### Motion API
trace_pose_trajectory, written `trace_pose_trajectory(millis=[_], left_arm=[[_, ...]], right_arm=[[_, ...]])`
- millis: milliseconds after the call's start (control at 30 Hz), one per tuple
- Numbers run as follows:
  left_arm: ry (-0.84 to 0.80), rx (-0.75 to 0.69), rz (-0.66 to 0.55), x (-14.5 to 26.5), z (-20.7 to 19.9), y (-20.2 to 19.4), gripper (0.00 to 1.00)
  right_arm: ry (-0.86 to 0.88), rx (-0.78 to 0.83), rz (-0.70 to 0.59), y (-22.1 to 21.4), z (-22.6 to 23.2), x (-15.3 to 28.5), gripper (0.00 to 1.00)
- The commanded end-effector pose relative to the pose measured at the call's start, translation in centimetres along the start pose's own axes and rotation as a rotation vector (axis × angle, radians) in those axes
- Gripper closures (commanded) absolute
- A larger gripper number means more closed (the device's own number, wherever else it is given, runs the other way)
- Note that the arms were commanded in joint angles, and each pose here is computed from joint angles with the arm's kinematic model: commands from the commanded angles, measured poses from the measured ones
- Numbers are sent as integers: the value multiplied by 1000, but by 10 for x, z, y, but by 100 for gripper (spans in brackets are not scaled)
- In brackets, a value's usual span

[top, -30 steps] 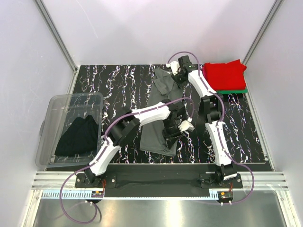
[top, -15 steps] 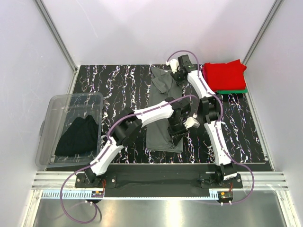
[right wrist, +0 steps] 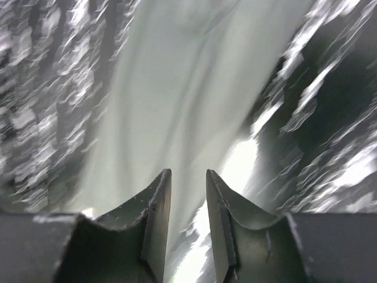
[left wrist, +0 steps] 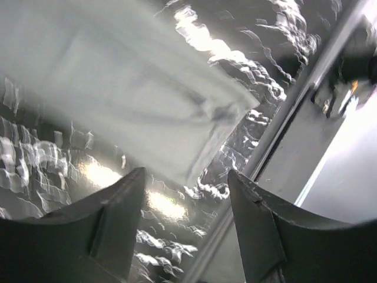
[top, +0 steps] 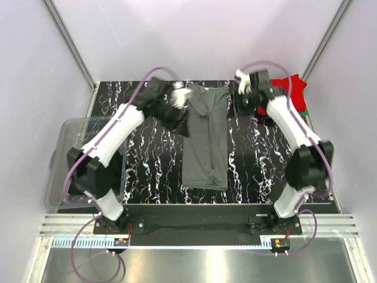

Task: Fold and stack the t-shirts
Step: Fold the tshirt

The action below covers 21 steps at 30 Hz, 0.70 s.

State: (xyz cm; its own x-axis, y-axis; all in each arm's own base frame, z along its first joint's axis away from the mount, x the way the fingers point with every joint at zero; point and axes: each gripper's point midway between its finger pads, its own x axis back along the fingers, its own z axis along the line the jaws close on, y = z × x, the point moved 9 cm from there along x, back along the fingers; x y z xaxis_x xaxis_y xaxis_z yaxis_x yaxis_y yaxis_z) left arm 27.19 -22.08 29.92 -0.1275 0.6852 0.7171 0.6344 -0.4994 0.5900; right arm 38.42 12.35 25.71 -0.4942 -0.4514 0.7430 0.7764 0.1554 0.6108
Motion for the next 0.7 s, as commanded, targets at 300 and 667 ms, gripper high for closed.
trace_pose_trajectory(millis=[300, 667], left_arm=[[-125, 925, 196, -59, 55, -142, 33], [-103, 936, 282, -88, 41, -165, 35]], right_arm=[[230, -685, 573, -192, 38, 7, 57], [181, -716, 670, -236, 50, -2, 55]])
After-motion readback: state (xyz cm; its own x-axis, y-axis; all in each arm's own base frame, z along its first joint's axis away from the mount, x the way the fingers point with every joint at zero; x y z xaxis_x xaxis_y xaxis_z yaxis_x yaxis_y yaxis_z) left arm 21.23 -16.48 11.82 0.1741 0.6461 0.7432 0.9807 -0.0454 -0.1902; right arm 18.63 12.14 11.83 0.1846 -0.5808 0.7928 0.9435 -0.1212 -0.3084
